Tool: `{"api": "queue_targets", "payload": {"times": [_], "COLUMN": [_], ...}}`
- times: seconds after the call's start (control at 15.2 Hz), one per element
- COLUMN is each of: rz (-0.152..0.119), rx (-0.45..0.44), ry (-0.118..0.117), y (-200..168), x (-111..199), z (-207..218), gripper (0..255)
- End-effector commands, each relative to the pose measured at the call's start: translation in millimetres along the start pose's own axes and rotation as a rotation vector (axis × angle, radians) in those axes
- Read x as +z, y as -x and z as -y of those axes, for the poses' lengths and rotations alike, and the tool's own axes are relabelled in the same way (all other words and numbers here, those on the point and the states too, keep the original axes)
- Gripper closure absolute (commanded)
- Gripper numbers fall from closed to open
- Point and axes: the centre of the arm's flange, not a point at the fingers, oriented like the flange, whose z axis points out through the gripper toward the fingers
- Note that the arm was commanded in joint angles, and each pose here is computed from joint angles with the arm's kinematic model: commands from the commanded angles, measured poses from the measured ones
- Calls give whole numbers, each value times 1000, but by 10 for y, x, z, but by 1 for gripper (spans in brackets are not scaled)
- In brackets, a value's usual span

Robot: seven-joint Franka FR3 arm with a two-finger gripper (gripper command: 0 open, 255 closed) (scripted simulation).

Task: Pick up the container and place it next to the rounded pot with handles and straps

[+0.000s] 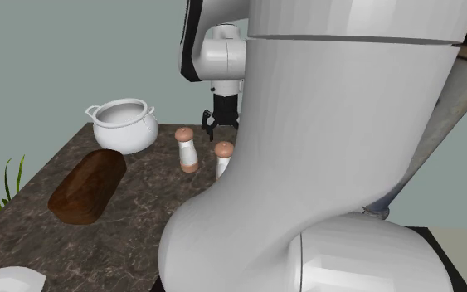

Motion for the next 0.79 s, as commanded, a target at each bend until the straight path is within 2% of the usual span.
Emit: {"api": "queue_targets", "payload": {"times": [0.0,0.13,0.66,0.73], "rz": [0,0,0,0], "rx": [0,0,0,0], "ry": [0,0,0,0], "y": [2,2,2,2], "x": [104,187,187,187], "z": [5,5,6,6], "gripper": [0,0,0,255]}}
